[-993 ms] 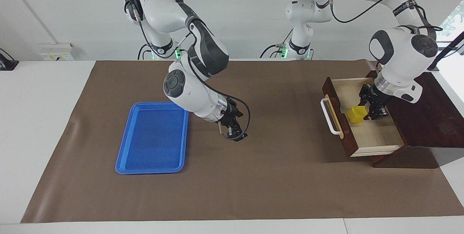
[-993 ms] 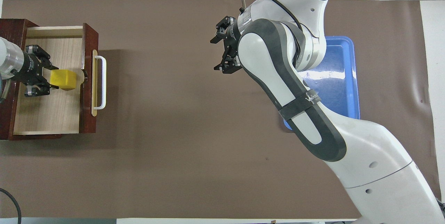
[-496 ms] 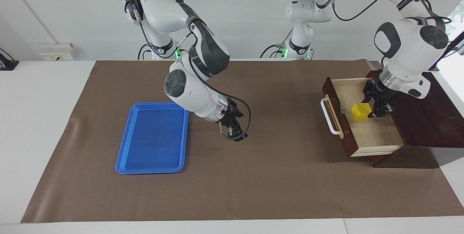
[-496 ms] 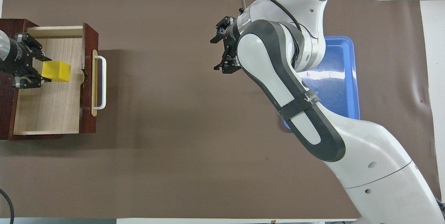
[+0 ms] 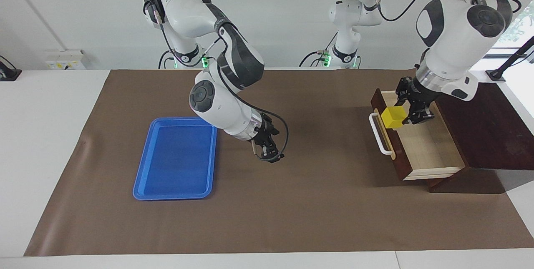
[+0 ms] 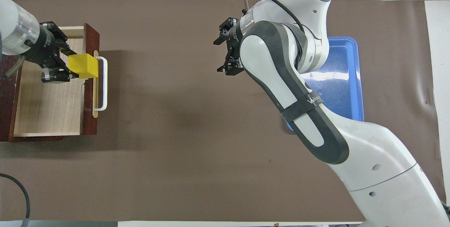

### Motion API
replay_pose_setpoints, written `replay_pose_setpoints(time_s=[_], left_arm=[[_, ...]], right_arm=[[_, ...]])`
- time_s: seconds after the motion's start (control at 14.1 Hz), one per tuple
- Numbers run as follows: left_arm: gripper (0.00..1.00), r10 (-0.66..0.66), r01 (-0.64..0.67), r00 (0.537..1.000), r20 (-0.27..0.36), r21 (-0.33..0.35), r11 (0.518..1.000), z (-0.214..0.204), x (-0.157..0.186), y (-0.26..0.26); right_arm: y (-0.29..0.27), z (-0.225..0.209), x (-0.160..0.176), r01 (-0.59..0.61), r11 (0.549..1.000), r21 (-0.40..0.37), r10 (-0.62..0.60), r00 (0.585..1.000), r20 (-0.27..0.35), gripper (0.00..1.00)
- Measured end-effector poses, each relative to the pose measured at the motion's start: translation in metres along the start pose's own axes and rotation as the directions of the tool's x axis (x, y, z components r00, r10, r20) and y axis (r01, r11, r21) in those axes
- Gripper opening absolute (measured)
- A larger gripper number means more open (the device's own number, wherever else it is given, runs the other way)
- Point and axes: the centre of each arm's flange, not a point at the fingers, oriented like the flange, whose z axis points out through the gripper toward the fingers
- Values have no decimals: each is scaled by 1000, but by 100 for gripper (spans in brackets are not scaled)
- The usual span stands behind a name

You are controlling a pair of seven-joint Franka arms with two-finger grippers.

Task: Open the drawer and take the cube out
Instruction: 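Lift the yellow cube out toward the right gripper with the left gripper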

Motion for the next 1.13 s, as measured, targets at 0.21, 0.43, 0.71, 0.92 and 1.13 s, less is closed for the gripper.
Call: replay_pose_setpoints(time_s=[0.21,0.43,0.71,0.92,1.13], left_arm=[[56,-70,70,998,12,0,998,0,-41,-10],[56,-123,123,992,35,-16,992,-1,-76,-21],[56,-152,155,986,71,-33,987,19,-129,-40],[56,-178,181,980,93,-32,983,37,-162,-56],[56,-170,174,981,90,-29,984,46,-185,-72]], right_arm=[[0,0,0,0,1000,0,0,1000,0,87],[0,0,0,-1,1000,-1,1,1000,-1,87],[1,0,0,0,1000,-1,0,1000,-1,87],[1,0,0,0,1000,-1,0,1000,-1,87],[1,1,0,0,1000,-3,0,1000,-2,88]])
